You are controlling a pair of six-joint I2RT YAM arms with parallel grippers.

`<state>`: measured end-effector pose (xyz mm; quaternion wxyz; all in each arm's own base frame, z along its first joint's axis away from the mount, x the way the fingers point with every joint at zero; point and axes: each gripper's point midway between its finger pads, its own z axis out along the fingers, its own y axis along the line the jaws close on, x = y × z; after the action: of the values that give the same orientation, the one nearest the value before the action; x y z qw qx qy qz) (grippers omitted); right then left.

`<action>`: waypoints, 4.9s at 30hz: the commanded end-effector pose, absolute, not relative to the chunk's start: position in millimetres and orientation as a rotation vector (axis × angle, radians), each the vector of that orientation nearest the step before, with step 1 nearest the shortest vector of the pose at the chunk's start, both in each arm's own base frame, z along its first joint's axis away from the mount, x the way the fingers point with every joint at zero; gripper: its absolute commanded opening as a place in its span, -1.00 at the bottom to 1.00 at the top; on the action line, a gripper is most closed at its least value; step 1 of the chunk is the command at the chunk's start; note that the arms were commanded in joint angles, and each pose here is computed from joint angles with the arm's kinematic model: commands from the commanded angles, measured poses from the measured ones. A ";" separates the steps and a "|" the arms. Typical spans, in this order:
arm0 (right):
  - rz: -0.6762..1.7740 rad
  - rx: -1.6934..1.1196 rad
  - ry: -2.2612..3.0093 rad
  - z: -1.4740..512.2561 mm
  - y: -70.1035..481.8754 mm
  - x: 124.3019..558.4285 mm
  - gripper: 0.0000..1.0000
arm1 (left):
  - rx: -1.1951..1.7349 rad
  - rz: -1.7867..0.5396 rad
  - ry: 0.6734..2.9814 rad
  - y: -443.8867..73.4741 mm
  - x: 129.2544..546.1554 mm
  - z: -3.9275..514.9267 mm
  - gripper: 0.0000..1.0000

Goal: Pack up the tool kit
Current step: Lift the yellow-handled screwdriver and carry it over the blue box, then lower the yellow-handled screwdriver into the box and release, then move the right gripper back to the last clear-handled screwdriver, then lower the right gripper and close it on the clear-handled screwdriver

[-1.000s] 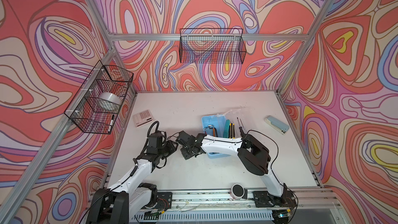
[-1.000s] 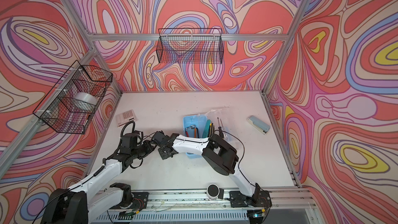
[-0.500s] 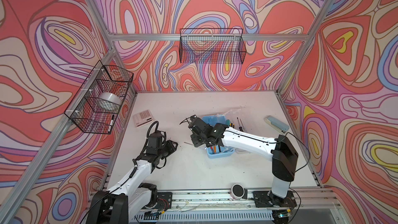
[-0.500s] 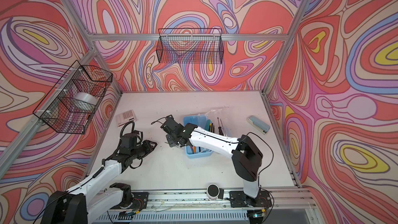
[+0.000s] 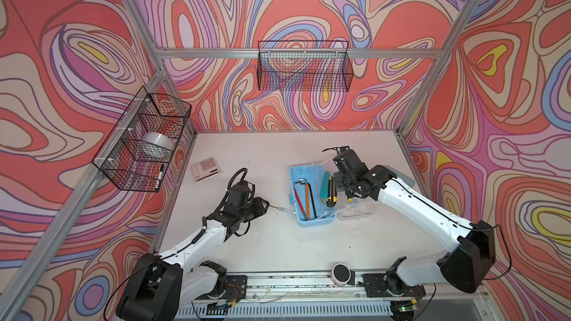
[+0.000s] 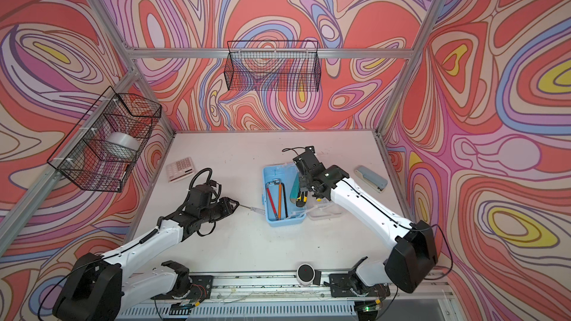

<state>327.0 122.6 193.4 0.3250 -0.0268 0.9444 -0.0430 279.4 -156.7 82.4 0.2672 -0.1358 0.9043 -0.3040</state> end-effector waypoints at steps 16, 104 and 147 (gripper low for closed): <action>-0.213 0.014 2.599 148.9 66.7 329.9 -1.00 | -0.272 -0.808 2.425 -180.5 295.5 95.5 -0.29; -0.002 -1.137 2.623 26.7 380.5 291.2 -0.18 | -0.496 -0.879 2.382 -124.1 267.8 64.6 -0.20; 0.082 -1.023 2.804 17.5 371.2 270.0 -0.63 | -0.485 -0.877 2.401 -127.6 277.1 59.6 -0.21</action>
<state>277.6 381.7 19.9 0.0975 -0.3497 0.9312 0.0319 267.1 -125.5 48.8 0.2497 -0.1891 0.8953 -0.3168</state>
